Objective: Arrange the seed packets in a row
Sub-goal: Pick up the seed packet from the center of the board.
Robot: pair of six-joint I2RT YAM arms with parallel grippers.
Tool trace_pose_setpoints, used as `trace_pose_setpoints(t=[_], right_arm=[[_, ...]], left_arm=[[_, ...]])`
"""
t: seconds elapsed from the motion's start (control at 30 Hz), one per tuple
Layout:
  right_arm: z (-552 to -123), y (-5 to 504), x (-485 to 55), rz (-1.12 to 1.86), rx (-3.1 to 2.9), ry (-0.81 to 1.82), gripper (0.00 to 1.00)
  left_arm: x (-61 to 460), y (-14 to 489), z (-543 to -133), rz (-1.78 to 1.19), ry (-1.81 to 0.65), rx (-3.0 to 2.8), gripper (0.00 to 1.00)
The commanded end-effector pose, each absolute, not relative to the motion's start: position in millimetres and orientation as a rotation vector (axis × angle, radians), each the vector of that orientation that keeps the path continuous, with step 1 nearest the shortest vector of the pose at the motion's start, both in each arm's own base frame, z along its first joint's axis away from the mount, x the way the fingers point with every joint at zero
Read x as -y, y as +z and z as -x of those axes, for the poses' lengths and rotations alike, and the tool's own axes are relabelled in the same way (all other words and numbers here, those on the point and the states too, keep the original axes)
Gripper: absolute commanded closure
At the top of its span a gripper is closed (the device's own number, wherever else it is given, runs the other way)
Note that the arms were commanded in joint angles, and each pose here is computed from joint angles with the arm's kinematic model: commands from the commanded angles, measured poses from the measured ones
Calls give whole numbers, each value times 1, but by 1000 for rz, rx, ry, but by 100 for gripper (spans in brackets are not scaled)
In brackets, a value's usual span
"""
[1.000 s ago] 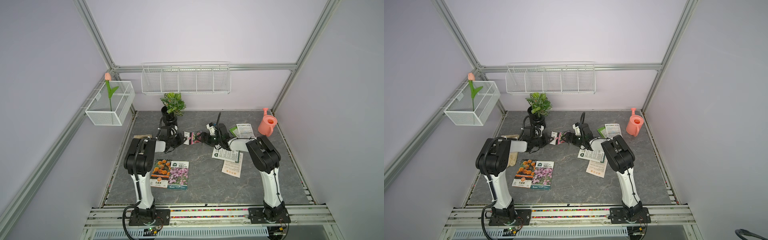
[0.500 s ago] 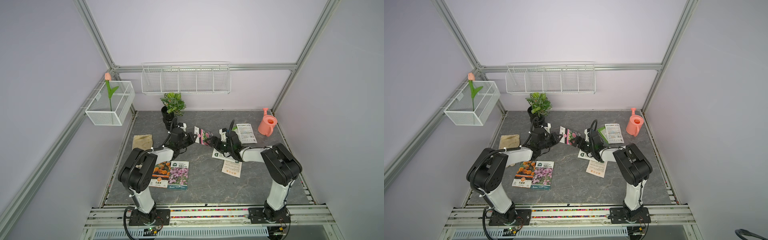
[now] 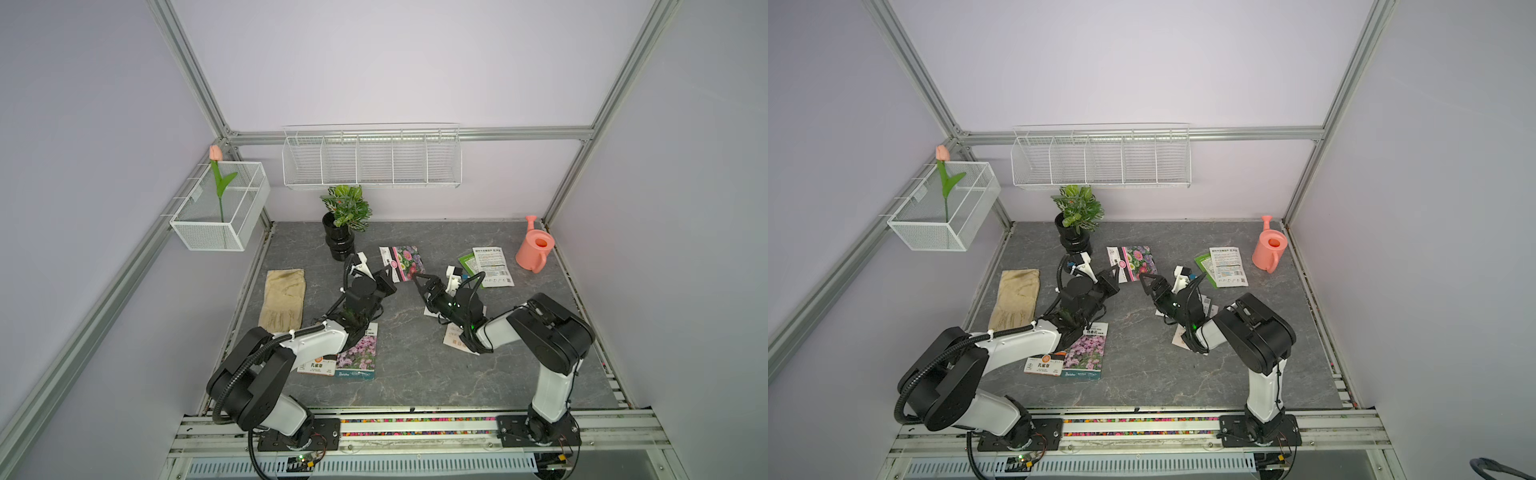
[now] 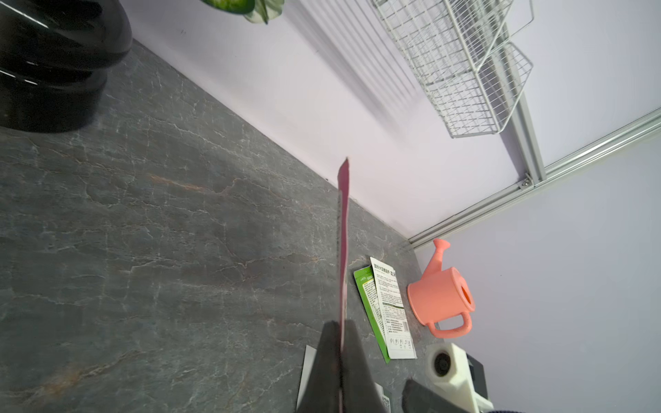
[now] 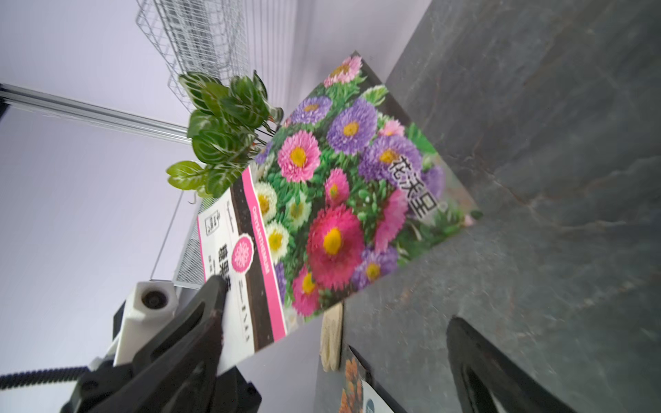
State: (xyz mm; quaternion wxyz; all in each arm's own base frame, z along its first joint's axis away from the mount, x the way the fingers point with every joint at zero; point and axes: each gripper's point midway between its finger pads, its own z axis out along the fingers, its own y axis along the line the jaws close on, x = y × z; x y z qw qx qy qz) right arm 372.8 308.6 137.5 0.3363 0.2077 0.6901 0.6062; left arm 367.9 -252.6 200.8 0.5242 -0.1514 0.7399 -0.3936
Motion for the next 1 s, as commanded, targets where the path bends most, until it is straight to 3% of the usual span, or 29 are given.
trace_pose_setpoints(t=[0.0, 0.1, 0.2, 0.33, 0.5, 0.6, 0.63, 0.73, 0.77, 0.97], right_arm=[[-380, 172, -321, -563, -1646, 1727, 1], [-382, 184, -330, -549, -1616, 1755, 4], [-385, 199, -336, -531, -1581, 1785, 16], [-388, 209, -345, -515, -1562, 1832, 41], [-387, 209, -350, -507, -1561, 1828, 89], [-386, 208, -350, -497, -1567, 1821, 93], [-385, 207, -350, -484, -1574, 1818, 93], [-383, 206, -357, -367, -1661, 1840, 93], [-382, 199, -359, -313, -1729, 1841, 93], [-350, 136, -347, -3, -2240, 1783, 93]], left_arm=[[238, 219, -369, 433, -917, -1667, 100], [239, 222, -365, 424, -924, -1659, 100], [241, 223, -362, 414, -928, -1653, 100], [241, 220, -360, 413, -916, -1654, 100], [240, 221, -358, 409, -927, -1645, 100], [241, 223, -356, 399, -929, -1649, 100], [240, 224, -355, 395, -921, -1658, 93], [224, 223, -352, 402, -806, -1696, 25], [211, 221, -351, 428, -733, -1722, 12], [146, 222, -328, 439, -415, -1833, 2]])
